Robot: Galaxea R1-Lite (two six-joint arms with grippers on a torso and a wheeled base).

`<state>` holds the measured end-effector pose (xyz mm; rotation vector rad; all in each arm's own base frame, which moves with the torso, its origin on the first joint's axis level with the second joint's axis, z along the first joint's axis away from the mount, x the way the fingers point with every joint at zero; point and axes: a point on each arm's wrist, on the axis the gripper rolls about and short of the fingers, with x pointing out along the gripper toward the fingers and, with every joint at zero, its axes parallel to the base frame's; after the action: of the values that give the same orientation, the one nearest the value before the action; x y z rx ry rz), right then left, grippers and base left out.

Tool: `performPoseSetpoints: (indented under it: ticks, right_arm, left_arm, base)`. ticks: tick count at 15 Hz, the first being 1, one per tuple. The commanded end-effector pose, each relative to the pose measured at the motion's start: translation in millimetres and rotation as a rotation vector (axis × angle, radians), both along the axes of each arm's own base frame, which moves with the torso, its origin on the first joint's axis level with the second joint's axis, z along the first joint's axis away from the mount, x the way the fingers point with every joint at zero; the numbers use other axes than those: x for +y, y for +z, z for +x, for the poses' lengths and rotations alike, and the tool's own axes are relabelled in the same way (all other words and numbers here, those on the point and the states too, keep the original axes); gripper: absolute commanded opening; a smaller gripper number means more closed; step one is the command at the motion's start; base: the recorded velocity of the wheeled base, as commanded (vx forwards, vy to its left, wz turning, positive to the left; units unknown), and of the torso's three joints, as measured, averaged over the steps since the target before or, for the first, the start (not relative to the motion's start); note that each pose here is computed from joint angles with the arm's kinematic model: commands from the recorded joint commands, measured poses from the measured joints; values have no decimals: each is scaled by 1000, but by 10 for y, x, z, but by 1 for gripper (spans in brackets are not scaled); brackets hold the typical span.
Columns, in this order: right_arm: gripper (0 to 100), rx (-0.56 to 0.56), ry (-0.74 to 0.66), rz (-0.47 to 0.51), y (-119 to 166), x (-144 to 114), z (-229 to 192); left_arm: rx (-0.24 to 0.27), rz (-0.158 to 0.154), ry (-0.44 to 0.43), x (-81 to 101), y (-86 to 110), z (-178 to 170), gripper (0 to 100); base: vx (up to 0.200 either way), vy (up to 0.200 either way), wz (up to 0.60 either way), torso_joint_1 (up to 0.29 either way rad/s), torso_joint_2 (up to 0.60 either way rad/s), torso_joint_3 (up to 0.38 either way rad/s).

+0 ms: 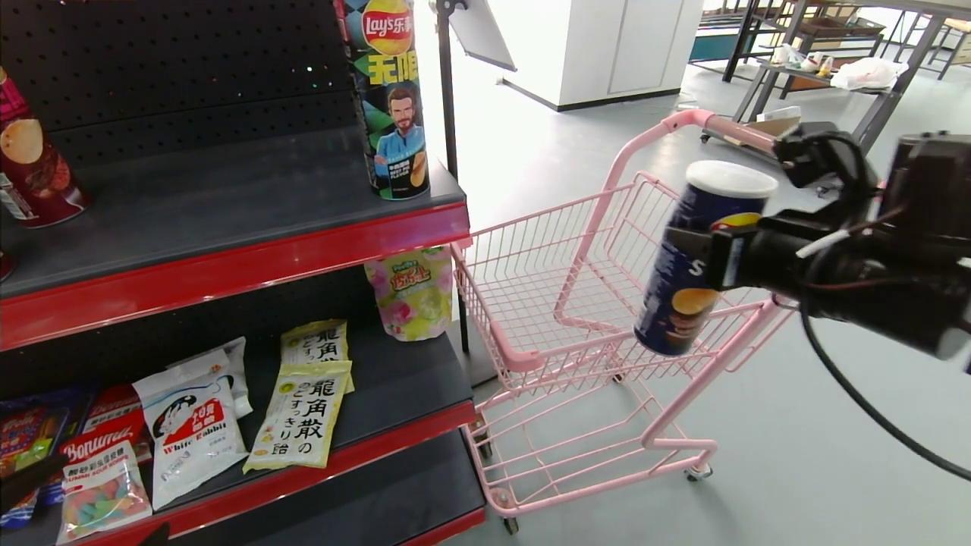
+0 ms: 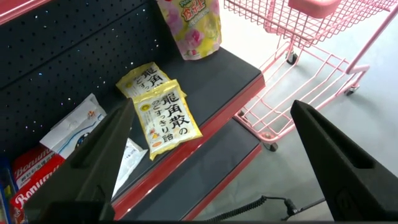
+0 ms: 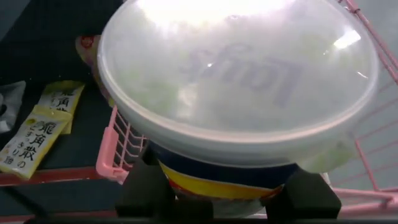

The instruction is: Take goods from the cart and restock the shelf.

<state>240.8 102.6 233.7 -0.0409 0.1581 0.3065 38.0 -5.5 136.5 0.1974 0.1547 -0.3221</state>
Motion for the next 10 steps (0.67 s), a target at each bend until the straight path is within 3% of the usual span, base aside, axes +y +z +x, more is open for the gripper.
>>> performPoseSetpoints:
  ticks: [1,4,8,10]
  right_arm:
    - [0,-1,-48,-2,-27,-423,-897]
    - [0,77,-161,-57,-94,-767,-1365]
    - [0,147,-181,-67,-143,-894,-1656]
    - [0,147,-177,-66,-142,-890,-1648]
  left_arm:
    - [-6,0,-5,-1,11,-1,100]
    - [0,-3,-29,-8,16,10,100]
    - [34,4,-30,-8,78,114,100]
    - [26,37,-7,1,196,210,100]
  base:
    - [0,0,0,0,0,0]
    - [0,0,0,0,0,0]
    - [0,0,0,0,0,0]
    - [0,0,0,0,0,0]
